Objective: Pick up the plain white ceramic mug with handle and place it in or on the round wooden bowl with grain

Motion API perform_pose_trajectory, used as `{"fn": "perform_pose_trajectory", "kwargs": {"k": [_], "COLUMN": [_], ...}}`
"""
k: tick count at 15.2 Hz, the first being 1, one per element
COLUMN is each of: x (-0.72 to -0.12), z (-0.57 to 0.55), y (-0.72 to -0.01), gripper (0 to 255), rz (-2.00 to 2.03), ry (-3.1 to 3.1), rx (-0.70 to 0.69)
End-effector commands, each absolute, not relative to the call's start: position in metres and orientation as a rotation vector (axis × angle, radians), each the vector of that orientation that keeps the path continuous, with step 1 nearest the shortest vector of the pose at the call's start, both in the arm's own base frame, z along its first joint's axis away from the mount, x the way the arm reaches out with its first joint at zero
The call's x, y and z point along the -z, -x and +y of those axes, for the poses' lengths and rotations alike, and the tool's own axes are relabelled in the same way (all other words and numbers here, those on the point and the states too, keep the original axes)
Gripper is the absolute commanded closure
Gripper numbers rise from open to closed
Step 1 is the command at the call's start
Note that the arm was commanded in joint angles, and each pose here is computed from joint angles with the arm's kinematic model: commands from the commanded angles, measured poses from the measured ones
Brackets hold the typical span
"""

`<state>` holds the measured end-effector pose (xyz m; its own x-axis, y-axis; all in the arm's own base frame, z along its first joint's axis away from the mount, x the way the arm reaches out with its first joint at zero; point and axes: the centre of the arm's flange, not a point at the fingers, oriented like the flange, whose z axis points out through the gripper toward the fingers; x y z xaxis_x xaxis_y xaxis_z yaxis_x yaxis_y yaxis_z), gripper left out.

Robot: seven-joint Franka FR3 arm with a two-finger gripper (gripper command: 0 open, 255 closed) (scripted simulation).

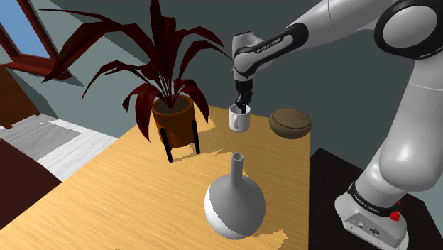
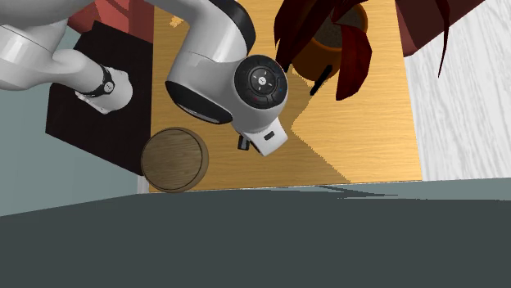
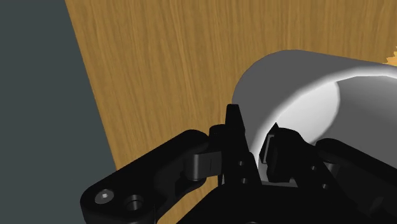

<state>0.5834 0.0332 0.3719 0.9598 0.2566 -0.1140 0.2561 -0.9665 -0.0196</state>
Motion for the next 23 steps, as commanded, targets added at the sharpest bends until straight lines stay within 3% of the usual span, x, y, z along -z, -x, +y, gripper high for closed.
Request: {"fn": "perform_pose_trajectory", "kwargs": {"k": [1,23], "x": [-0.383,-0.488], "z": [0.033,0.013], "y": [-0.584,-0.567], "gripper": [255,255], "rz": [-0.406,-0.406], "ry": [3.105,3.105], "rx": [-0.182,-0.182]}}
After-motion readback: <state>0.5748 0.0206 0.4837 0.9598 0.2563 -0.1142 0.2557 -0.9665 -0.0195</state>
